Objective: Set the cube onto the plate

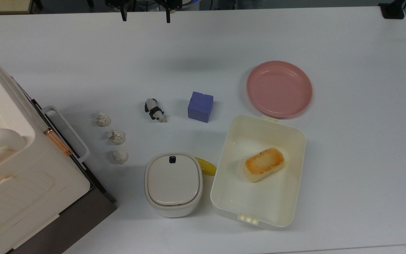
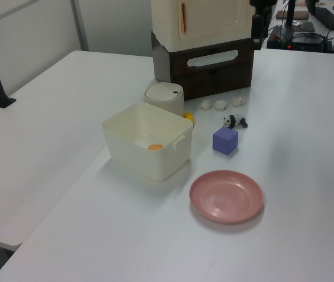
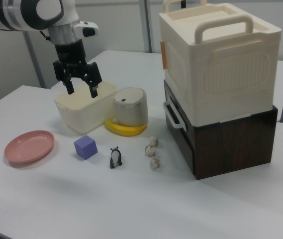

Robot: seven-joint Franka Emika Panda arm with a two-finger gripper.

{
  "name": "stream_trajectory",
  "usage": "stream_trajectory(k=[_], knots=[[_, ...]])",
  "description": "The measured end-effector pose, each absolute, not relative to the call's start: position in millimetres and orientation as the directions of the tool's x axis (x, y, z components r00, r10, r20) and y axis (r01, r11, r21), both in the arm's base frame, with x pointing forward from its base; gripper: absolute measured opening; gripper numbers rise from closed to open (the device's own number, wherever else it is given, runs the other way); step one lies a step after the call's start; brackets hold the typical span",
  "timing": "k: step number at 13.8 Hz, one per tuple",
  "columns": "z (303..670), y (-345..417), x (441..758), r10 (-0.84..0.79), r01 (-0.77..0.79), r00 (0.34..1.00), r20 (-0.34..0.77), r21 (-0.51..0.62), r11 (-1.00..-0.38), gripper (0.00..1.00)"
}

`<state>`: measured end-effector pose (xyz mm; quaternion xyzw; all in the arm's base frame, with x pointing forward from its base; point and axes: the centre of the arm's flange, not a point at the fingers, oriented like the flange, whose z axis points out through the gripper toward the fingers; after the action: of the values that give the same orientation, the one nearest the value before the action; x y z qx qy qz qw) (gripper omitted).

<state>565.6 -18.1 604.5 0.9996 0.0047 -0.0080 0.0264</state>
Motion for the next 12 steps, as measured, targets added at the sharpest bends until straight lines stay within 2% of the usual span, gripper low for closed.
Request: stream_trajectory(k=[12], knots=[[605.3, -22.4, 565.4, 0.001, 0.001, 1.000, -0.014, 0.052, -0.999, 1.00]])
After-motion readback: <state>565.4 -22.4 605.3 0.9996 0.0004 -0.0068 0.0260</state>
